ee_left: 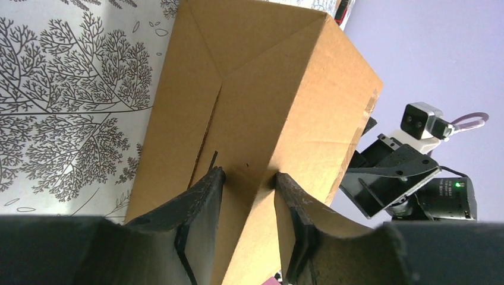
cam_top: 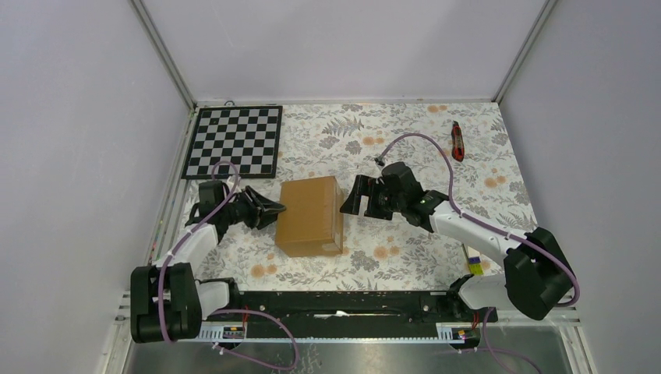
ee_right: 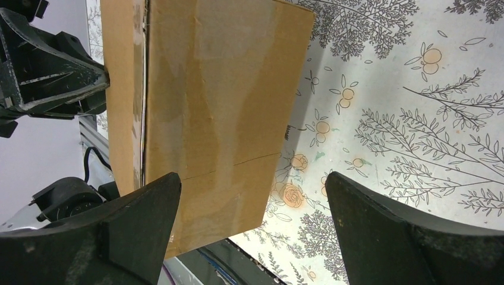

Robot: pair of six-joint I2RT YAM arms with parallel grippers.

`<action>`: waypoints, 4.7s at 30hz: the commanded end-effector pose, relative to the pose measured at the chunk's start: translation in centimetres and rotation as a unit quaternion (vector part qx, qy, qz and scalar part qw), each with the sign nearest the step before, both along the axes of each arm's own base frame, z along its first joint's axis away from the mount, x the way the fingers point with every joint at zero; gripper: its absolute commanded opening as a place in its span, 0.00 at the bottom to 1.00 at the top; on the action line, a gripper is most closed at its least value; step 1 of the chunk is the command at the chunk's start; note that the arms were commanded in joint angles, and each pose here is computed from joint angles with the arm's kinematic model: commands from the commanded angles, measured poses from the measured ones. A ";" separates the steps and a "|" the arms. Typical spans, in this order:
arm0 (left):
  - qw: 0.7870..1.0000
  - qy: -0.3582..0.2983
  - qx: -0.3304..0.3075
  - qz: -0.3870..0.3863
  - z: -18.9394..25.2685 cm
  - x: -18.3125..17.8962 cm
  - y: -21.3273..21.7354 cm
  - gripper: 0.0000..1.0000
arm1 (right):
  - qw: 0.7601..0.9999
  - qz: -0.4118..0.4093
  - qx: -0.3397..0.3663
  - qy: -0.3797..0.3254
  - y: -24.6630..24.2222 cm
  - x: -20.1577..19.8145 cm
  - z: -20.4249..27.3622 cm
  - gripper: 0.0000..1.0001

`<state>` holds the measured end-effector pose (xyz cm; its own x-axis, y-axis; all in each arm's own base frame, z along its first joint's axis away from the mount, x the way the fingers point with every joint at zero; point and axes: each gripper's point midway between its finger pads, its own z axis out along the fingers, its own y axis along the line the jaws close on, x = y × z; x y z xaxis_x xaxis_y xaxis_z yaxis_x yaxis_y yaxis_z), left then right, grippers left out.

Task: Unpack the express box
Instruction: Adjust the express box at the center of the board, then pick up the knife from the center of the board.

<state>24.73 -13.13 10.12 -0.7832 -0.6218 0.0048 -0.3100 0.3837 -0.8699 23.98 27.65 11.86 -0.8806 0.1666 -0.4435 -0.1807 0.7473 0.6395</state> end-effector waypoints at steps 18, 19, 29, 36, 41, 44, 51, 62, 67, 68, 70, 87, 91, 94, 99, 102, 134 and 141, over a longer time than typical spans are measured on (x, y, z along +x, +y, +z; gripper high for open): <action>0.983 0.119 0.129 0.058 -6.8 -0.8 5.1 0.45 | 0.998 -0.003 0.024 -0.053 1.6 2.0 3.9 0.99; 0.984 0.113 0.130 0.055 -6.6 -0.7 5.1 0.47 | 0.998 -0.003 0.024 -0.054 1.7 2.2 3.9 0.99; 0.987 0.058 0.152 -0.008 -3.2 -0.2 0.8 0.52 | 0.997 -0.037 -0.026 -0.064 1.1 4.6 3.0 0.99; 0.987 0.057 0.147 -0.007 -2.2 -2.2 -3.0 0.52 | 0.985 -0.103 -0.113 -0.075 -3.3 7.5 2.2 0.99; 0.990 0.047 0.130 -0.037 -2.0 -4.3 -6.6 0.52 | 0.976 -0.151 -0.136 -0.083 -7.3 9.8 3.0 0.99; 0.990 0.036 0.121 -0.067 -1.3 -5.0 -8.3 0.52 | 0.967 -0.184 -0.155 -0.087 -9.9 11.7 3.4 0.99; 0.981 -0.031 0.120 -0.151 1.1 -5.2 -10.4 0.62 | 0.941 -0.287 -0.167 -0.066 -18.7 18.5 2.9 0.99; 0.954 -0.159 0.162 -0.194 5.9 -3.6 -9.0 0.83 | 0.885 -0.372 -0.279 0.005 -32.8 25.7 -2.1 0.99; 0.945 -0.195 0.185 -0.189 7.7 -3.4 -8.1 0.90 | 0.871 -0.364 -0.330 0.017 -35.1 27.5 -3.9 0.99; 0.944 -0.198 0.187 -0.188 7.9 -3.4 -7.9 0.91 | 0.869 -0.363 -0.336 0.019 -35.5 27.7 -4.2 0.99; 0.942 -0.203 0.187 -0.189 8.3 -3.5 -7.7 0.92 | 0.868 -0.362 -0.339 0.022 -36.0 28.2 -4.8 0.99; 0.932 -0.238 0.198 -0.187 11.9 -3.4 -6.5 0.99 | 0.883 -0.313 -0.346 0.051 -36.0 29.5 -9.4 0.70; 0.932 -0.243 0.196 -0.185 12.8 -3.4 -6.5 0.99 | 0.888 -0.310 -0.333 0.060 -35.4 29.3 -10.2 0.57; 0.931 -0.249 0.195 -0.183 13.7 -3.3 -6.4 0.99 | 0.889 -0.310 -0.330 0.070 -35.2 28.8 -10.9 0.44; 0.932 -0.257 0.186 -0.177 15.0 -3.1 -6.5 0.99 | 0.886 -0.322 -0.324 0.074 -35.1 27.9 -10.5 0.16; 0.932 -0.258 0.185 -0.175 15.6 -3.0 -6.5 0.99 | 0.888 -0.324 -0.319 0.072 -34.7 26.8 -9.8 0.11; 0.937 -0.276 0.149 -0.154 19.7 1.6 -8.9 0.99 | 0.930 -0.258 -0.249 -0.080 -21.1 15.9 8.3 0.00; 0.937 -0.288 0.117 -0.156 21.3 2.7 -10.1 0.99 | 0.954 -0.192 -0.179 -0.145 -15.9 13.0 14.2 0.00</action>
<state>26.08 -22.06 27.60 -0.8024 -0.2622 -0.5361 0.2627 0.6513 -0.7119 38.26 9.28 20.36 -0.6856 0.2347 -0.6890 0.1311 0.9709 0.2003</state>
